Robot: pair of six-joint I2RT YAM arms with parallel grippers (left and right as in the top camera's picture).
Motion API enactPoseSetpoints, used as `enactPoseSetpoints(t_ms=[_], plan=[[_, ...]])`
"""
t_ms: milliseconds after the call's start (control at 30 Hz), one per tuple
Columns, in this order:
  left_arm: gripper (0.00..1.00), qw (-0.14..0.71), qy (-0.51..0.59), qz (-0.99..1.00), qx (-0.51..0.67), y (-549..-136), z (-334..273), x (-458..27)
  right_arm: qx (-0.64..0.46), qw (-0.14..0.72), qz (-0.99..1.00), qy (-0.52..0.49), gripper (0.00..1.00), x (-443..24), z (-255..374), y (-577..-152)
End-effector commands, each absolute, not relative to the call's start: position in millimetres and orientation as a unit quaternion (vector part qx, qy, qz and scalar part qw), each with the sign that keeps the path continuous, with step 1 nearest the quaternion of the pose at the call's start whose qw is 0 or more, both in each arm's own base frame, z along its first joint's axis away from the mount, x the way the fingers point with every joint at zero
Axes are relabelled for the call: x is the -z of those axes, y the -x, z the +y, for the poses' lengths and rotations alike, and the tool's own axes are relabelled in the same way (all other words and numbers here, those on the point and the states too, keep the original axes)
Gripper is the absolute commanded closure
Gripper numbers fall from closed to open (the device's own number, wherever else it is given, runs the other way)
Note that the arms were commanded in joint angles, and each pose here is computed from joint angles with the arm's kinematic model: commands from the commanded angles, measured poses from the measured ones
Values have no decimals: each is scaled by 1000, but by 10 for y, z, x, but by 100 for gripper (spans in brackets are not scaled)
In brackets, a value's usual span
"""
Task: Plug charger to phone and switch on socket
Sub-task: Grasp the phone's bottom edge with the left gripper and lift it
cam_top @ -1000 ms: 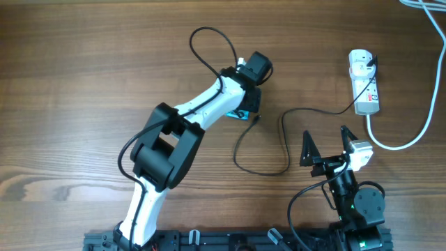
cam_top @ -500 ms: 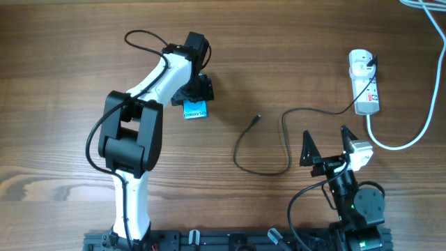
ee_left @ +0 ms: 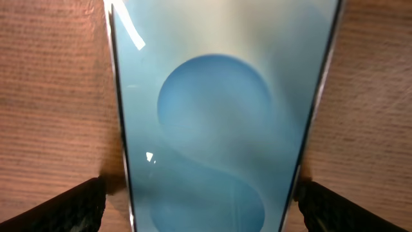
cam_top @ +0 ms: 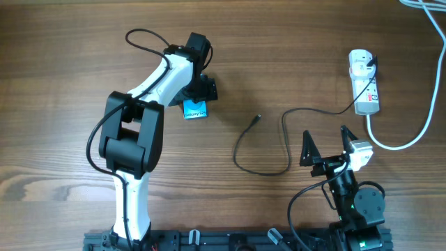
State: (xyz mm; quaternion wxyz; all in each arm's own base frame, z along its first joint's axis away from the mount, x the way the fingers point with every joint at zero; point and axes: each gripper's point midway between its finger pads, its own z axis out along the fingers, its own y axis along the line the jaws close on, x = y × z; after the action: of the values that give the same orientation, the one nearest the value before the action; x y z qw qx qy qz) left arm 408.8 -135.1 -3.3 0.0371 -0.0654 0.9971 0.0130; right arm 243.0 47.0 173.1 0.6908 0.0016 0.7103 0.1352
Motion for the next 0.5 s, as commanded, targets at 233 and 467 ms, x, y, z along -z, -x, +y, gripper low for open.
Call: enactPoseSetpoints(t_ms=[233,467], plan=[[3,17,56,998,-12,-3996,-1423,422,-134,695,706,4,0,-1754,473,-2426],[5,-18,-3,1000,24,-3766,-1762,421,-134,695,706,4,0,-1754,473,-2426]])
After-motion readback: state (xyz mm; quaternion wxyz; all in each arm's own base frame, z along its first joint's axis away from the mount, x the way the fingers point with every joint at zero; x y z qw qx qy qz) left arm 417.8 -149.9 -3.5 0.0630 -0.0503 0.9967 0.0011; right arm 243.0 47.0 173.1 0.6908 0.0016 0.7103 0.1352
